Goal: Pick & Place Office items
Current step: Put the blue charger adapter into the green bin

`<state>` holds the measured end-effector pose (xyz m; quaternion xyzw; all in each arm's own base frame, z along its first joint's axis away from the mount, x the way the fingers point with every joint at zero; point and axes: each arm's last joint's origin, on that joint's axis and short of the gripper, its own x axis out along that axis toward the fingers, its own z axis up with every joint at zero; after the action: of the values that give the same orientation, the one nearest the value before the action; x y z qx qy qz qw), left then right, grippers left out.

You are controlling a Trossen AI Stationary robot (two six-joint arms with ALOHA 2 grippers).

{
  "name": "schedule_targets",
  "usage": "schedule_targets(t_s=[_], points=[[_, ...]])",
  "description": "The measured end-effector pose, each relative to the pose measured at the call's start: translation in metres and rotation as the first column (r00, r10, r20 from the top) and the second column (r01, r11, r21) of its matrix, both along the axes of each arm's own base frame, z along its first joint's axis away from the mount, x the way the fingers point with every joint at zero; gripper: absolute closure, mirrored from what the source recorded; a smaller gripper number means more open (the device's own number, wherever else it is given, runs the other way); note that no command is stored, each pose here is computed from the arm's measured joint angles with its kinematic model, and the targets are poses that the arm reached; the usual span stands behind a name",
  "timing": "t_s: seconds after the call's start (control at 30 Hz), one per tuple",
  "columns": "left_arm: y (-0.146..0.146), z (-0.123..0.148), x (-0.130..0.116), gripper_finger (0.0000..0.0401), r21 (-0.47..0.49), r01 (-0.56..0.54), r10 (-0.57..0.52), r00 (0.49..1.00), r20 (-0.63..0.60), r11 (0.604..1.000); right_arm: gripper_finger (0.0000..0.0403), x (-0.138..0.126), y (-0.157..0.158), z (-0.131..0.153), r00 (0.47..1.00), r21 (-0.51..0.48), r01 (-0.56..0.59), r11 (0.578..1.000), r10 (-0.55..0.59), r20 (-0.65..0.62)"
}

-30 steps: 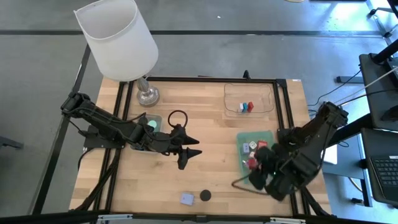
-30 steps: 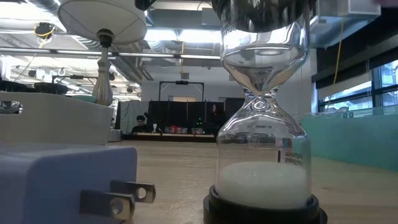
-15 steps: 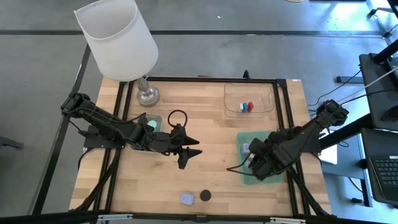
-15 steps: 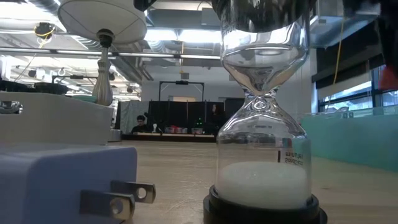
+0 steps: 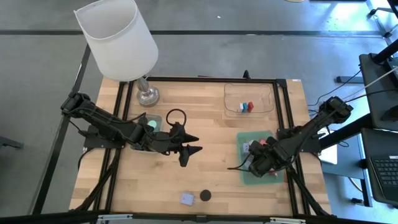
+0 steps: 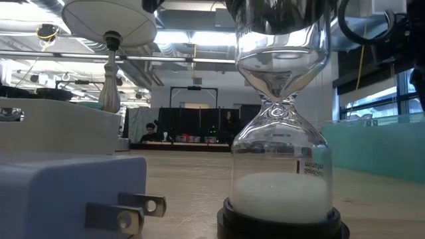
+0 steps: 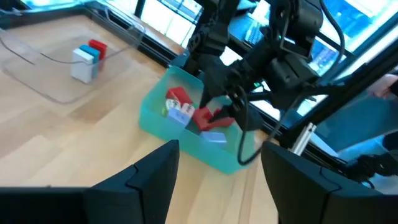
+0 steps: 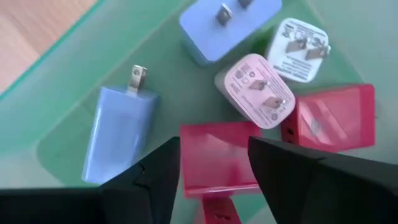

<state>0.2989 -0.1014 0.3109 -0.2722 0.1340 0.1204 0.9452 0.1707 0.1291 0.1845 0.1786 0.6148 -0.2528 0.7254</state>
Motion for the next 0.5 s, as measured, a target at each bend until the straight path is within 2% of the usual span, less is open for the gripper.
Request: schedule_targets(t_s=[0.27, 0.5], points=[[0.0017, 0.0003, -0.0002, 0.0175, 0.019, -0.052, 0.052, 0.999, 0.008, 0.998, 0.0247, 0.0017, 0.0006, -0.0017, 1.000, 0.006, -0.014, 1.000, 0.014, 0.022], [0.0017, 0.0003, -0.0002, 0.0175, -0.038, -0.071, 0.072, 0.997, 0.017, 0.997, 0.0234, 0.0019, 0.0002, -0.0016, 0.999, 0.001, 0.030, 1.000, -0.030, 0.038]])
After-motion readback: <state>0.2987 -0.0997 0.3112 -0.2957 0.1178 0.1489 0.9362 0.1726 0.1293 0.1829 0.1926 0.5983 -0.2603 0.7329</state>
